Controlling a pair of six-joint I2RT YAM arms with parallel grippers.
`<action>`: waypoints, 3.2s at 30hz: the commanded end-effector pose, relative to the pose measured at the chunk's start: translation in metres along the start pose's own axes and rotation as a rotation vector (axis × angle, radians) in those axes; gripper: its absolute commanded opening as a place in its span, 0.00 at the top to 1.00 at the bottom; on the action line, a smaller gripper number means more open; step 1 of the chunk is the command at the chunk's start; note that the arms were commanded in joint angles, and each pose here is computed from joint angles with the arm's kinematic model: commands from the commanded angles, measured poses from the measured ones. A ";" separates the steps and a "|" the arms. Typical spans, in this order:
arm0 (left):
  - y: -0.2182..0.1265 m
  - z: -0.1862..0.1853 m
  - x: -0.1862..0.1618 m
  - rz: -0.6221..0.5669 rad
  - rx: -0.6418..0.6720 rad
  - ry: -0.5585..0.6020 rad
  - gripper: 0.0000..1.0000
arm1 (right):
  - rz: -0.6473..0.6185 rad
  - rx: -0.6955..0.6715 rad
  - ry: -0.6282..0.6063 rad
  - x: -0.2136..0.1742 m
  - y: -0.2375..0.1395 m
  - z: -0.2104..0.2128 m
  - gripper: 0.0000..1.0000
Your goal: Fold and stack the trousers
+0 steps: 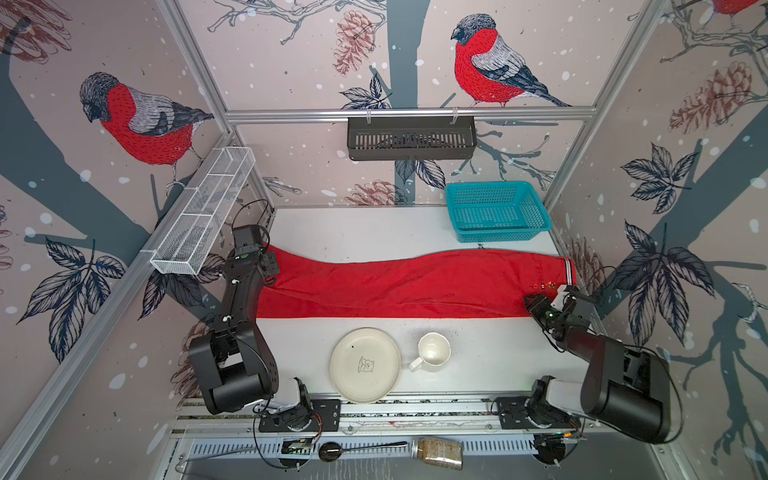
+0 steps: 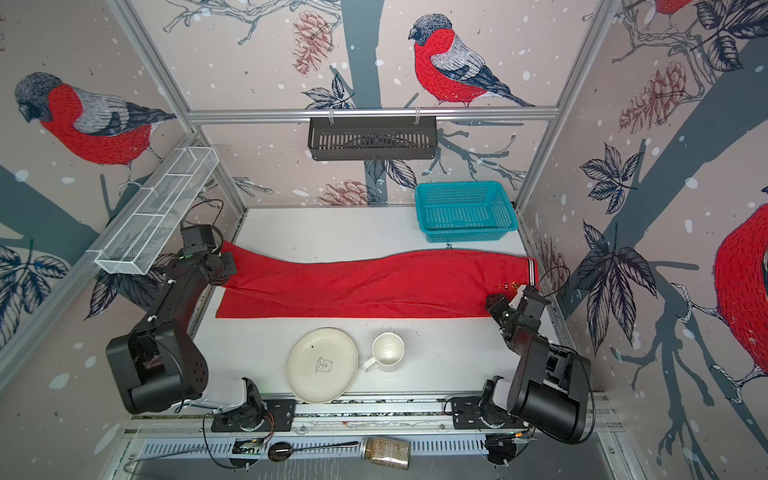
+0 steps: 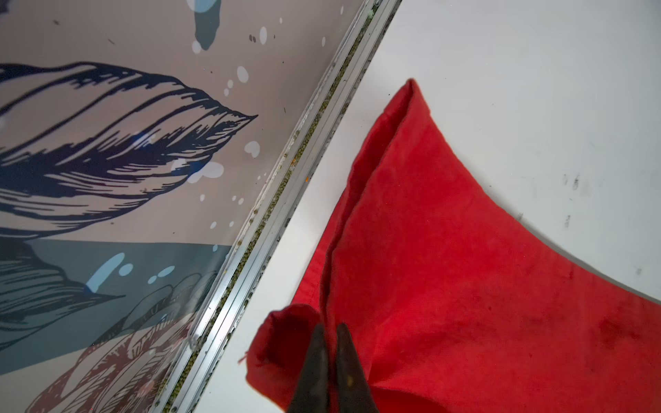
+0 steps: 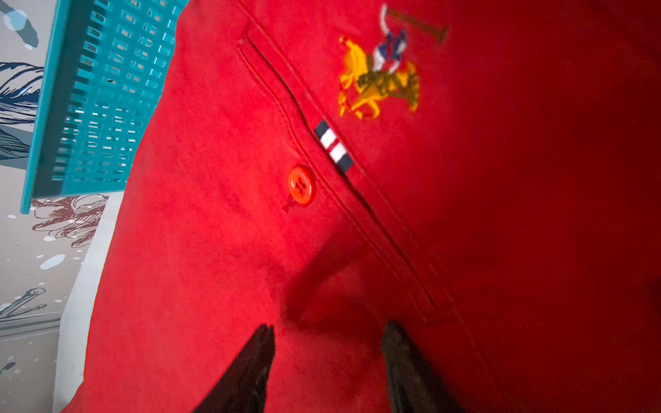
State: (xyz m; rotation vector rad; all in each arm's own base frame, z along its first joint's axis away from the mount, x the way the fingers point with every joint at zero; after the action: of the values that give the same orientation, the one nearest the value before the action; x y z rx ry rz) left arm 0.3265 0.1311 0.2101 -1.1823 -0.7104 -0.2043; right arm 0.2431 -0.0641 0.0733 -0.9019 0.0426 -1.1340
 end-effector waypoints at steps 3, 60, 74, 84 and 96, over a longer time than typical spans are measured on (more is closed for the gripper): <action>0.019 0.011 0.009 -0.006 0.144 -0.019 1.00 | 0.113 -0.144 0.113 -0.028 -0.003 -0.026 0.46; 0.033 -0.086 -0.102 0.317 -0.516 -0.272 0.23 | 0.639 0.408 -0.968 -0.199 0.033 0.252 0.50; 0.041 -0.066 -0.095 0.306 -0.469 -0.276 0.22 | 0.884 0.314 -1.140 -0.266 0.053 0.210 0.63; 0.046 -0.028 -0.062 0.223 -0.297 -0.261 0.19 | 0.816 0.281 -1.231 -0.268 0.050 0.204 0.66; 0.065 0.009 -0.059 0.268 -0.087 -0.243 0.20 | 0.820 0.295 -1.158 -0.242 0.055 0.203 0.65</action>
State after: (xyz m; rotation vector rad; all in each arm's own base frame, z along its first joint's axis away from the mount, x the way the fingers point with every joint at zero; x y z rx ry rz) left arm 0.3175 0.1490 0.1316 -1.4133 -0.7806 0.1060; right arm 0.2725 0.2674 0.0822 -0.9591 -0.6791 0.1949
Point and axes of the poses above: each gripper's point midway between its finger pads, its own y axis out along the fingers, its own z axis along the line the jaws close on, x = y × z, the point moved 7 cm from there along -y, back along the fingers, and after that the axes turned 5 degrees about y, right-handed, at the moved point
